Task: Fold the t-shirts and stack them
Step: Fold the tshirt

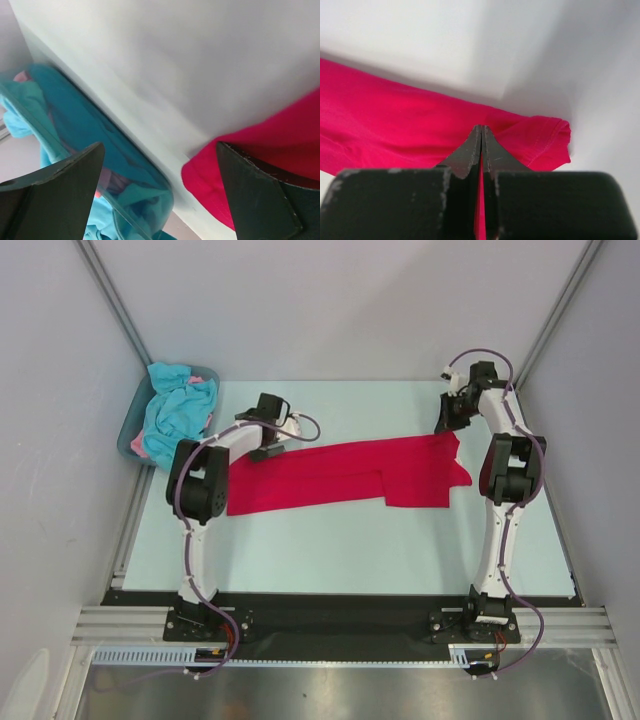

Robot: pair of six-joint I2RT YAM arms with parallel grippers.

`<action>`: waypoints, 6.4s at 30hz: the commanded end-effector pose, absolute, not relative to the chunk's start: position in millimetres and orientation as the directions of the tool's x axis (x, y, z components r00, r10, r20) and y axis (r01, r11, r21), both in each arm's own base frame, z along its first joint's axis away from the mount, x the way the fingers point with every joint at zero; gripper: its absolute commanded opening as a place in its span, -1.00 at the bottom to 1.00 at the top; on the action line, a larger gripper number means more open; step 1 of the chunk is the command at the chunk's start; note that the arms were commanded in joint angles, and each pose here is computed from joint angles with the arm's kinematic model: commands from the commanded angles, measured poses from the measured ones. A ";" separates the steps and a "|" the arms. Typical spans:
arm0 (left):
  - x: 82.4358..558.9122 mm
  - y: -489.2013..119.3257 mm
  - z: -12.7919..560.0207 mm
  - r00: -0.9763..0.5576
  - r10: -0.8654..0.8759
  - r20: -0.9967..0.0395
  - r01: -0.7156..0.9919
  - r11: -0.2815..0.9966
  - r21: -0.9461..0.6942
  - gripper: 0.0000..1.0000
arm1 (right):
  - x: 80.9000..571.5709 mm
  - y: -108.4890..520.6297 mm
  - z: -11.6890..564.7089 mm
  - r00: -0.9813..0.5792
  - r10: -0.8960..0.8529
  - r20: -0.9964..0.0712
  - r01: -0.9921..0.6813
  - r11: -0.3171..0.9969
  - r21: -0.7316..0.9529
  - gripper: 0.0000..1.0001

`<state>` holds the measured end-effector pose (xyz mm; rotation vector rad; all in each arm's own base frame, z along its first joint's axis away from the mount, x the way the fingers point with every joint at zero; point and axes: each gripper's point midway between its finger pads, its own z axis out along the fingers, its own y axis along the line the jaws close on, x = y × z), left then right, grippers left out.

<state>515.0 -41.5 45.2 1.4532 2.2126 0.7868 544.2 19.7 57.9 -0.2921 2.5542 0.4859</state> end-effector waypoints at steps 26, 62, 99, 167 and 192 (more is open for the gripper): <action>542.2 9.4 84.6 -0.524 0.849 -0.062 0.569 0.403 0.717 1.00 | 539.5 5.5 21.9 -0.871 -0.136 -0.472 -0.260 0.942 0.210 -0.98; 495.7 -30.2 22.1 -0.518 0.849 -0.101 0.765 0.513 0.389 1.00 | 537.8 8.6 18.7 -0.866 -0.190 -0.463 -0.286 0.947 0.148 -0.92; 513.3 15.6 41.7 -0.655 0.755 -0.032 0.625 0.565 0.539 0.99 | 598.3 -21.6 52.2 -0.673 -0.443 -0.593 -0.218 0.884 -0.414 -0.93; 433.0 -25.4 227.7 -0.359 0.862 -0.358 0.466 0.498 0.732 0.99 | 496.5 37.9 -3.1 -0.861 -0.407 -0.306 -0.403 0.912 -0.078 -1.00; 430.7 -87.5 222.2 -0.195 0.946 -0.259 0.578 0.324 0.749 0.99 | 540.1 44.8 7.6 -0.814 -0.442 -0.377 -0.430 0.895 -0.122 -0.75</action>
